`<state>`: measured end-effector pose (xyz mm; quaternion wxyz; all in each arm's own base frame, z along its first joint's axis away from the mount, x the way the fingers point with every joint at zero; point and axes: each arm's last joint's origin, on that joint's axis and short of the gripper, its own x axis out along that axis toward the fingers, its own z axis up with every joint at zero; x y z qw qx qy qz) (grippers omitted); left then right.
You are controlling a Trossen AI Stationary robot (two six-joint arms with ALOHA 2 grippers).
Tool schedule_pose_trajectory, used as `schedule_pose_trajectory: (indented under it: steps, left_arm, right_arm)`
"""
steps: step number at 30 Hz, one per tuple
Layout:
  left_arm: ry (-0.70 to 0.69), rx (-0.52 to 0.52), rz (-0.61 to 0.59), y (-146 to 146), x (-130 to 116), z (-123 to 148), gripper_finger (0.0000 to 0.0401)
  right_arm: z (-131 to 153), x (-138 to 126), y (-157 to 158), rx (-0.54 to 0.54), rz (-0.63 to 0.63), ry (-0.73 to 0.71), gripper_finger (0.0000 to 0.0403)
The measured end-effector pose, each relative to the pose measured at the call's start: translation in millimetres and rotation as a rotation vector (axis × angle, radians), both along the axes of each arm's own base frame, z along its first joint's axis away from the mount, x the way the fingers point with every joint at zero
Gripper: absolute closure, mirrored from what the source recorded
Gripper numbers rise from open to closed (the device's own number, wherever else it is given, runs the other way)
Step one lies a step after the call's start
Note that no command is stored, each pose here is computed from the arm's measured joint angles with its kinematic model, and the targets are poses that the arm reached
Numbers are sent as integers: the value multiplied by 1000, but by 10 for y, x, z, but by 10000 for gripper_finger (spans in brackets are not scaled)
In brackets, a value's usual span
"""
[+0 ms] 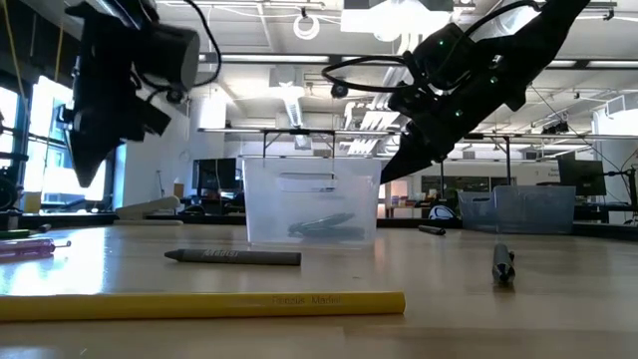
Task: Sort crayons/erasers/pens/pencils in bins
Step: Adjust the bottom transparent bin, then put the gray crayon into the transparent black bin
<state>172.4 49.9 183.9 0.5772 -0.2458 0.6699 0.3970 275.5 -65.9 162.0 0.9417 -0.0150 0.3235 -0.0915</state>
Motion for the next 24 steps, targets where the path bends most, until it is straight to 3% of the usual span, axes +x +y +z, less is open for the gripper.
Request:
schedule_pose_trajectory:
  steps: [10, 24]
  left_arm:
    - [382, -154, -91, 292, -1, -451, 401]
    - [446, -311, -52, 481, -71, -640, 401]
  right_arm:
    - [-16, -11, 5, 7, 4, 17, 403]
    - [-14, -10, 5, 6, 4, 15, 403]
